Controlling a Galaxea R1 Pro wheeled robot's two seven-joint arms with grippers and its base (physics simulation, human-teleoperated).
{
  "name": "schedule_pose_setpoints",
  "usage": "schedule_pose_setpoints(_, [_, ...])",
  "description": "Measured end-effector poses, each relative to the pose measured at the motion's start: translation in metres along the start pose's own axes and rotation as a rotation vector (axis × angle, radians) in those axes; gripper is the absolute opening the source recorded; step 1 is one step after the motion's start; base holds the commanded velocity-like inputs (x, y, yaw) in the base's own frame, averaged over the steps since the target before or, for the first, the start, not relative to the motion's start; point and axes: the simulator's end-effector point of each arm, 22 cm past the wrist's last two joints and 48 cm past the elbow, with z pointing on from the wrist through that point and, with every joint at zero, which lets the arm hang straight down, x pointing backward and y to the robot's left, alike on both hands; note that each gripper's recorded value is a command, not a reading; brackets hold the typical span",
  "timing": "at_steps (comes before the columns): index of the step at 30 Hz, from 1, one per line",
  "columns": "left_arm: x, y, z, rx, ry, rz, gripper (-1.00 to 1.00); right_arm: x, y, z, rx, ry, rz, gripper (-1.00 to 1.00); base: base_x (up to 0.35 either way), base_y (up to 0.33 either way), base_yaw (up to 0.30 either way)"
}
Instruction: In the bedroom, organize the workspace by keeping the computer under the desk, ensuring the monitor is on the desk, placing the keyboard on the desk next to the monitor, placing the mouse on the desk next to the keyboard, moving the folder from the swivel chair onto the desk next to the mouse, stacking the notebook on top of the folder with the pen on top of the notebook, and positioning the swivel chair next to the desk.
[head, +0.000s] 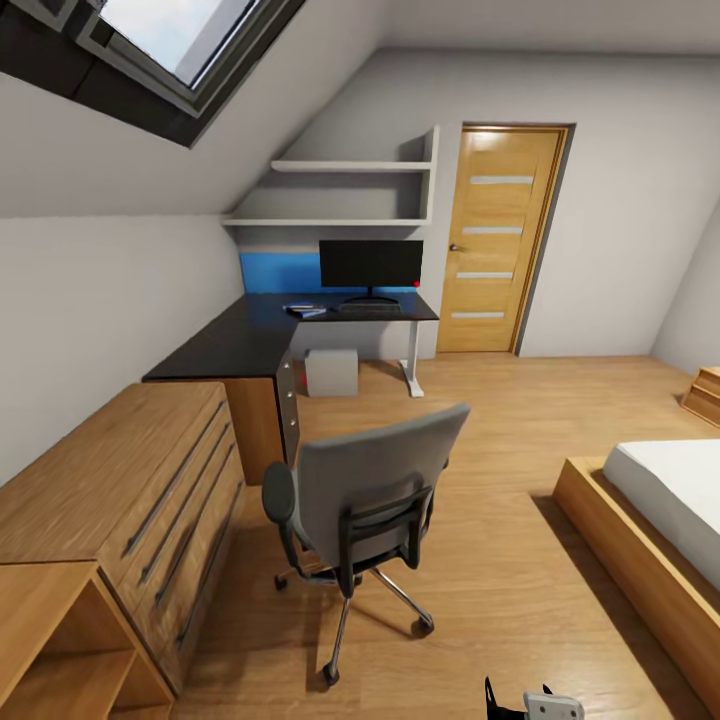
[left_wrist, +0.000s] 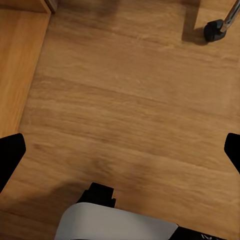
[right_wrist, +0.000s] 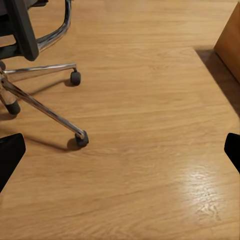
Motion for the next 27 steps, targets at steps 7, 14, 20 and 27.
schedule_pose_setpoints(7, [0.006,0.000,0.010,0.000,0.000,0.000,1.00,0.011,0.001,0.005,0.000,0.000,0.000,1.00,0.000,0.000,0.000])
schedule_pose_setpoints(14, [0.013,-0.001,0.020,0.000,0.000,0.000,1.00,0.021,0.002,0.011,0.000,0.000,0.000,1.00,0.000,0.000,0.000])
schedule_pose_setpoints(20, [0.019,-0.001,0.029,0.000,-0.001,0.000,1.00,0.031,0.003,0.015,0.000,-0.001,0.000,1.00,0.000,0.000,0.000])
schedule_pose_setpoints(27, [0.026,-0.002,0.039,0.000,-0.003,-0.001,1.00,0.042,0.003,0.020,0.003,-0.001,0.000,1.00,0.000,0.000,0.000])
